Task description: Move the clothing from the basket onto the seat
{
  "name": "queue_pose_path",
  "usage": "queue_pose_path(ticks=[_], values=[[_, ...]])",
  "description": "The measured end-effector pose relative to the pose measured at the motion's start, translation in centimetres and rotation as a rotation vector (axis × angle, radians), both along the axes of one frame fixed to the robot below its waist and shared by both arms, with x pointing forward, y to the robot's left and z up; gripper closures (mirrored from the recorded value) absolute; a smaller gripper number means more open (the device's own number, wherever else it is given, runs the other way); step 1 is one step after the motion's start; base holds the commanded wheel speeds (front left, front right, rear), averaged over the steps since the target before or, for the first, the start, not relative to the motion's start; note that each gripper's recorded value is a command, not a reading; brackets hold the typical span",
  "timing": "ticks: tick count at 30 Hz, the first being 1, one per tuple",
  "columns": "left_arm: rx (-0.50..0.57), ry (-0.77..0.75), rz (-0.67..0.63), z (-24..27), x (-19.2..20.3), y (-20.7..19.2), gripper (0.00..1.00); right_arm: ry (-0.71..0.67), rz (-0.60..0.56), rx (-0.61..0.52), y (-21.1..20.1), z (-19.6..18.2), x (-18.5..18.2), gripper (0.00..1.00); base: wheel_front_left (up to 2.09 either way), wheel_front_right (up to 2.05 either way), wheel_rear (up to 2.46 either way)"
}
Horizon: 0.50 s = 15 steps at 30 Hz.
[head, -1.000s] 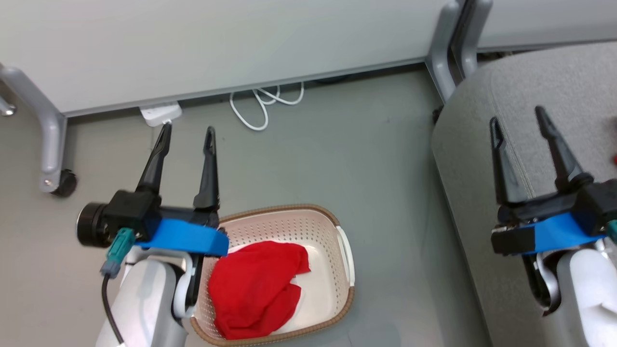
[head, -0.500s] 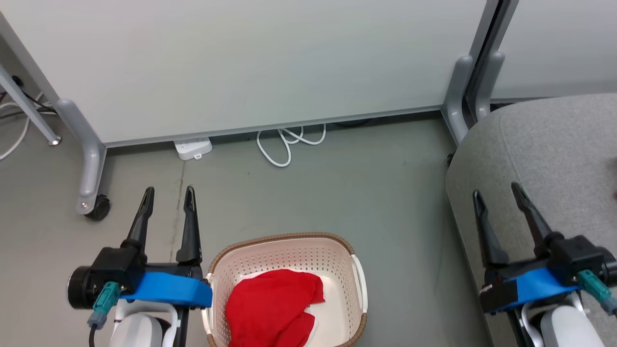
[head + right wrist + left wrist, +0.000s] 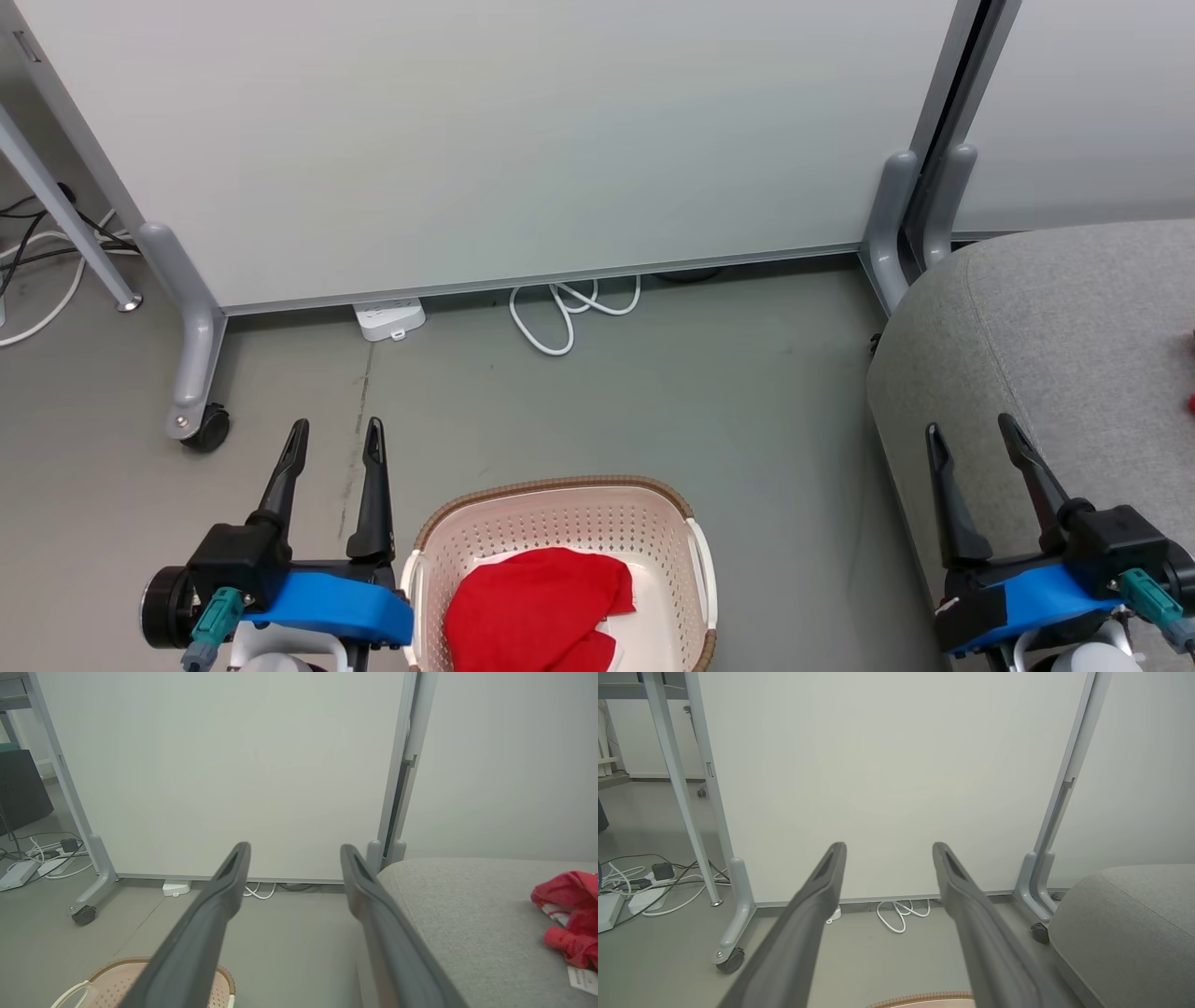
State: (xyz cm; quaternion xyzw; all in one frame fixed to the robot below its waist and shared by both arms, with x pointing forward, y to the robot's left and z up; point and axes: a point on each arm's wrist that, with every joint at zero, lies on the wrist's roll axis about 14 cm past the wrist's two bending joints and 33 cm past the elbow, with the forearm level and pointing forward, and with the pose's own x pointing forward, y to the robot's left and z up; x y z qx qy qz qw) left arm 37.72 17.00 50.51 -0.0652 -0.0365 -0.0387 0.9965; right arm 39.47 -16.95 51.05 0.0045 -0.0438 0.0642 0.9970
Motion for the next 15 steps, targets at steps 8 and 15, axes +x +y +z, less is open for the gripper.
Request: queue_pose_path(ticks=[8,15], values=[[-0.003,0.006,0.003,-0.20,-0.13,0.11,0.00,0.007,0.006,0.010,0.44,-0.26,0.04,0.00,0.00,0.00,0.00],[-0.001,0.014,0.002,-0.47,-0.01,0.08,0.00,0.015,0.009,0.014,0.66,-0.53,0.11,0.00,0.00,0.00,0.00]])
